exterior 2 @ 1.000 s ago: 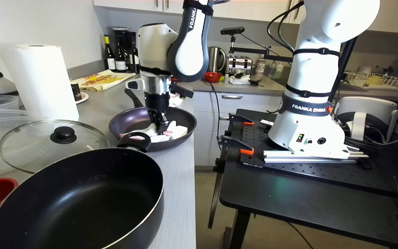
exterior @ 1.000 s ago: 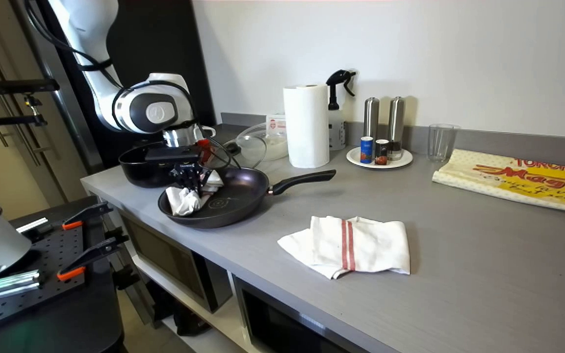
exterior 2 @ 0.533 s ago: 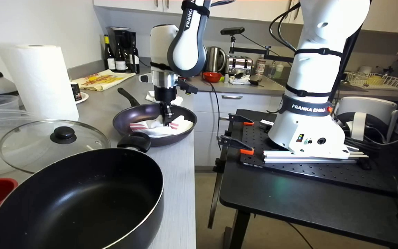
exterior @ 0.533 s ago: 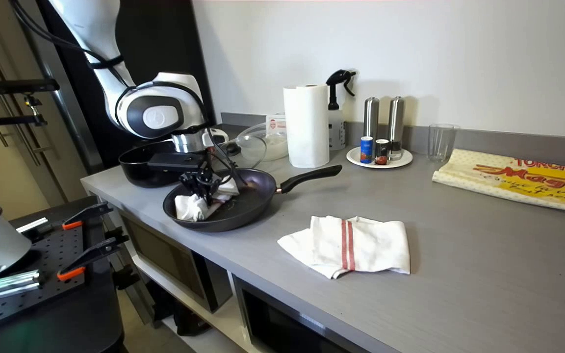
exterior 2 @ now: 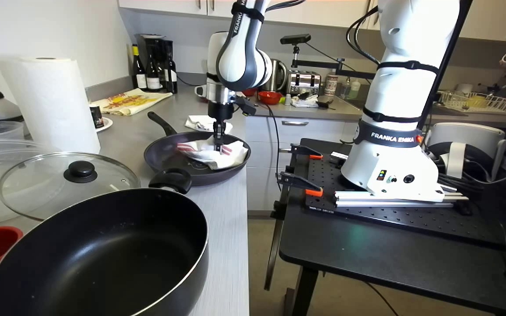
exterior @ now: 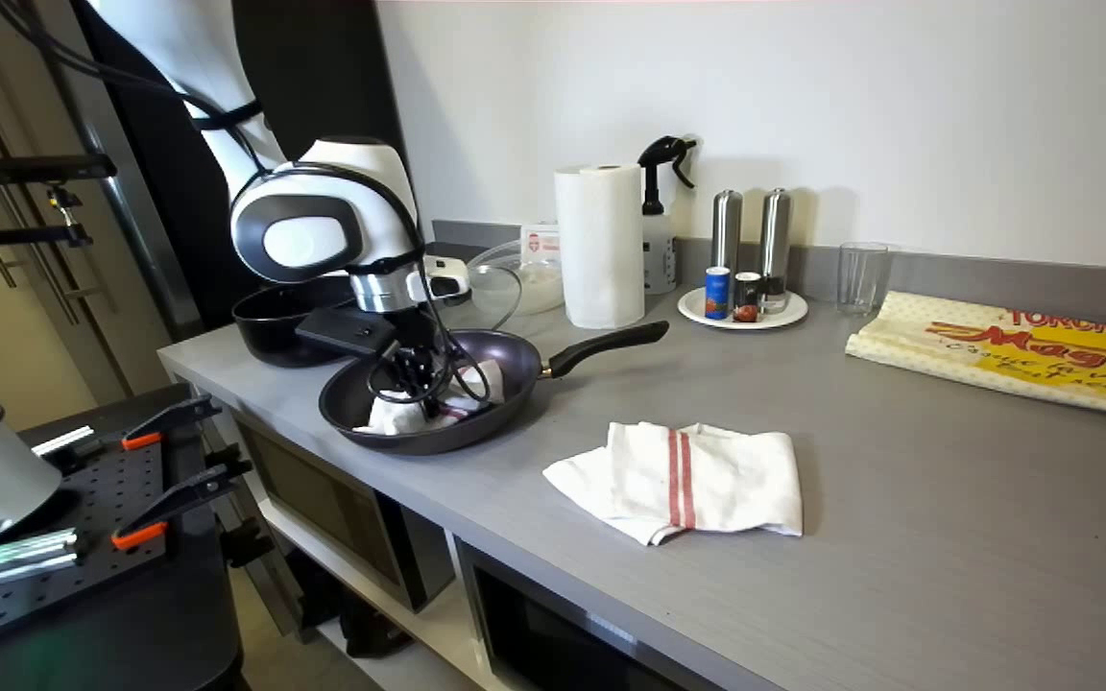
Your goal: Pick the cloth and wipe the pan
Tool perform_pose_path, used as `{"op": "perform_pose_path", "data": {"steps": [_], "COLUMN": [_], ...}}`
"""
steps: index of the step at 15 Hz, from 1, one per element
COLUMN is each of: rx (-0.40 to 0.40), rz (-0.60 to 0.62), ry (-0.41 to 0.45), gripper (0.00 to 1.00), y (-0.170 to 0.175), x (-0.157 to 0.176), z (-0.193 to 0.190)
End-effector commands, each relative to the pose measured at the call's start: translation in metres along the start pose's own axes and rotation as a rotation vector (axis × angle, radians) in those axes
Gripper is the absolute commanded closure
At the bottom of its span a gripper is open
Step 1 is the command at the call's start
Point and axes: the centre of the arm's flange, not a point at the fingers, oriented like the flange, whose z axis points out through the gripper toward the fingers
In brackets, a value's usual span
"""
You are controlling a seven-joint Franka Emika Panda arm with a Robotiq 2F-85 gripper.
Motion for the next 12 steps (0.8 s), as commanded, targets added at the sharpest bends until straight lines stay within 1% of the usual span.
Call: {"op": "perform_pose_path", "data": {"steps": [1, 4, 6, 8, 12], "rx": [-0.029, -0.06, -0.074, -0.073, -0.064], "rz": [0.101, 0.133, 0.117, 0.078, -0.043], "ry": [0.06, 0.09, 0.087, 0.069, 0.036], "gripper": [0.97, 0.97, 0.97, 0.97, 0.97], "y": [0.013, 0.016, 0.008, -0.004, -0.042], "x": [-0.012, -0.012, -0.006, 0.002, 0.021], "z": [-0.014, -0.017, -0.013, -0.007, 0.006]}}
